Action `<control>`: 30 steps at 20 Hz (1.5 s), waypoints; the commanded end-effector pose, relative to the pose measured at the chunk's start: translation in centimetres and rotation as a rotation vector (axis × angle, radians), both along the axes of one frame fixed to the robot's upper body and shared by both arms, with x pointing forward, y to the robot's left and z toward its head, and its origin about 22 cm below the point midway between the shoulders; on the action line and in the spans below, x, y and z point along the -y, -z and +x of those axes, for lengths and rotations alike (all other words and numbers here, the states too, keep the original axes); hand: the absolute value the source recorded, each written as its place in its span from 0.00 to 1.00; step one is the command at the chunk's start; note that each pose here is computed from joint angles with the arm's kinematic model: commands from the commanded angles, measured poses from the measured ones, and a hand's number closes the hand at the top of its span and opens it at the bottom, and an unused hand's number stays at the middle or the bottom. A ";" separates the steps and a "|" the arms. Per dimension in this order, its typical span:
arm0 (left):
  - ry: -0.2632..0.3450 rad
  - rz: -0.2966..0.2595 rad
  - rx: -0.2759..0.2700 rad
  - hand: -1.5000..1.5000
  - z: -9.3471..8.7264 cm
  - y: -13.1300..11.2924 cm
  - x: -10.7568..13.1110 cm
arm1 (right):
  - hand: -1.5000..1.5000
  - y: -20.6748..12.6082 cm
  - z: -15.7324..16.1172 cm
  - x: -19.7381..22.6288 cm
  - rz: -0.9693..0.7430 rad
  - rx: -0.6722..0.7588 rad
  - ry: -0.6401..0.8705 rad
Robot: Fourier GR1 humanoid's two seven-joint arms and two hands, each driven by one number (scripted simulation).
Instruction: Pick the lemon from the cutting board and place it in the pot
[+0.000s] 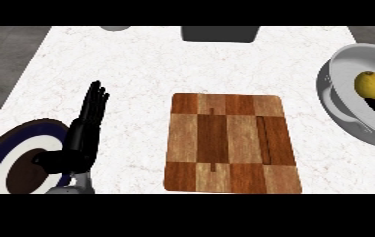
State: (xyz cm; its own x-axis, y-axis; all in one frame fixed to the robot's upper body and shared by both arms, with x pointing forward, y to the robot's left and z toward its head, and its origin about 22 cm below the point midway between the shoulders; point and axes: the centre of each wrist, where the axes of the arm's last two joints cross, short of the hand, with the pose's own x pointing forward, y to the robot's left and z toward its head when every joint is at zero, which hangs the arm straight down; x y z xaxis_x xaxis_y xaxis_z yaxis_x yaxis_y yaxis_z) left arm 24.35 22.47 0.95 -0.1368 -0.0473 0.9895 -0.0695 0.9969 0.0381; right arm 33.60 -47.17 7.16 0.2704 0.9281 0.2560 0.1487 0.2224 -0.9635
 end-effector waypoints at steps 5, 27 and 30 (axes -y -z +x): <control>0.025 0.003 0.010 0.50 0.5 0.5 1.9 | 0.00 1.4 0.8 0.5 0.063 -0.223 0.137; 0.017 -0.007 0.029 0.50 0.8 -0.6 2.4 | 0.00 -1.1 -6.1 8.8 0.816 0.524 0.081; 0.036 -0.002 0.011 0.50 0.8 -1.1 0.4 | 0.00 -0.4 -7.4 9.3 0.824 0.556 0.080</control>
